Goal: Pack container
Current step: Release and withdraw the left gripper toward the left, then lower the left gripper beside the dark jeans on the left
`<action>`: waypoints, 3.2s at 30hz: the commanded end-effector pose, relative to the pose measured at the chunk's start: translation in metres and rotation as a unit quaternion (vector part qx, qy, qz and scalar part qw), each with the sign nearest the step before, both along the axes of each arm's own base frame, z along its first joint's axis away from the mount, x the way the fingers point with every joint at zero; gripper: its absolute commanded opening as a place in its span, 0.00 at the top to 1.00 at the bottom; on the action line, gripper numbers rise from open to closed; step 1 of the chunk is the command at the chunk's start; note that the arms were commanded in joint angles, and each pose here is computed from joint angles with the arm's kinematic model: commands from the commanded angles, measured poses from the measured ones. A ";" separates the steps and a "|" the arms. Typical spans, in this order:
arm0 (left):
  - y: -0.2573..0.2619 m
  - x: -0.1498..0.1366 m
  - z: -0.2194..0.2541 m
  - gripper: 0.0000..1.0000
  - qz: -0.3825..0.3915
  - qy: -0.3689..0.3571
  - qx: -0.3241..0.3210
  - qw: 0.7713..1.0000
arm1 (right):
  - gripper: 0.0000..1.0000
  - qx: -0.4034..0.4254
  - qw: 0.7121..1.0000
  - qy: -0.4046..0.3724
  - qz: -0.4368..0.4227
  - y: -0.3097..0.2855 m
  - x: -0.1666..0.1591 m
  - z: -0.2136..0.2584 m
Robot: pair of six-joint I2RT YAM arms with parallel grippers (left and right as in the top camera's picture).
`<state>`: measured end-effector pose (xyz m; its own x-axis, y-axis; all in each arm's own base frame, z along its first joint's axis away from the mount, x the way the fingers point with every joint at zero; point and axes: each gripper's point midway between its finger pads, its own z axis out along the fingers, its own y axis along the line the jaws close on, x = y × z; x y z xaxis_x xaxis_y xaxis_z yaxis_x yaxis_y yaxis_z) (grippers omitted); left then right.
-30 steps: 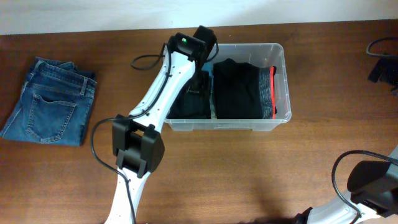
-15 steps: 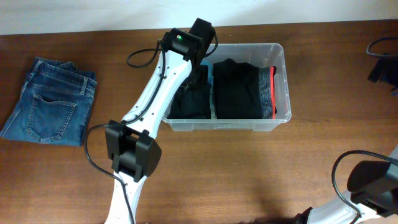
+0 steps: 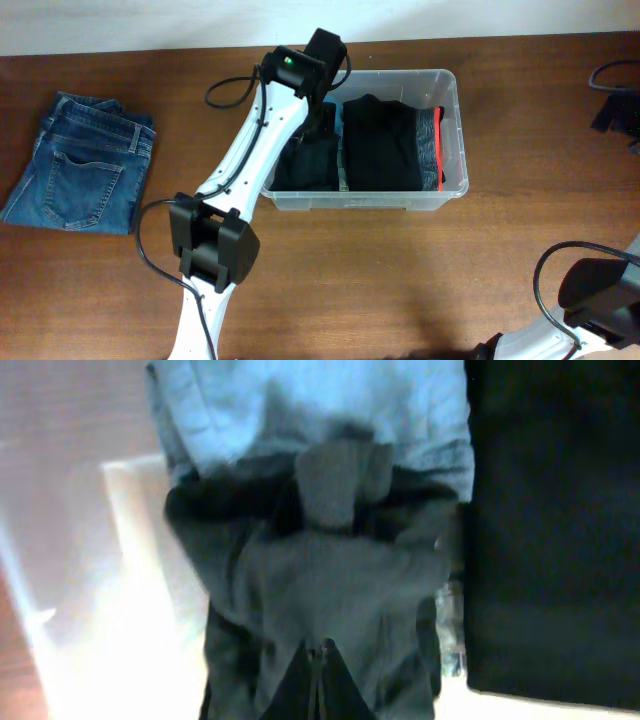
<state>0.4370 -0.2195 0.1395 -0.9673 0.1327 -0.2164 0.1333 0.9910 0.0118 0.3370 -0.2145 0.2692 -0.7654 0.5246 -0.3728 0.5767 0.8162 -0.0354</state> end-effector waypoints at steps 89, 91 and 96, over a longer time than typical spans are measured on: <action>0.420 -0.167 -0.103 0.07 0.539 -0.100 -0.292 0.784 | 0.01 0.004 1.000 0.001 -0.002 0.000 -0.001 -0.002; 0.425 -0.166 -0.103 0.07 0.539 -0.107 -0.283 0.786 | 0.01 0.004 1.000 0.001 -0.002 0.000 -0.001 -0.002; 0.426 -0.163 -0.107 0.07 0.546 -0.110 -0.272 0.785 | 0.01 0.004 1.000 0.001 -0.002 0.000 -0.001 -0.002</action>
<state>0.2759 0.2047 0.0317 -0.3981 -0.9099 -0.1163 -0.7170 0.3877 -0.5793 0.3372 -0.2141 0.2692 -0.7654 0.5246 -0.3727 0.5760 0.8168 -0.0332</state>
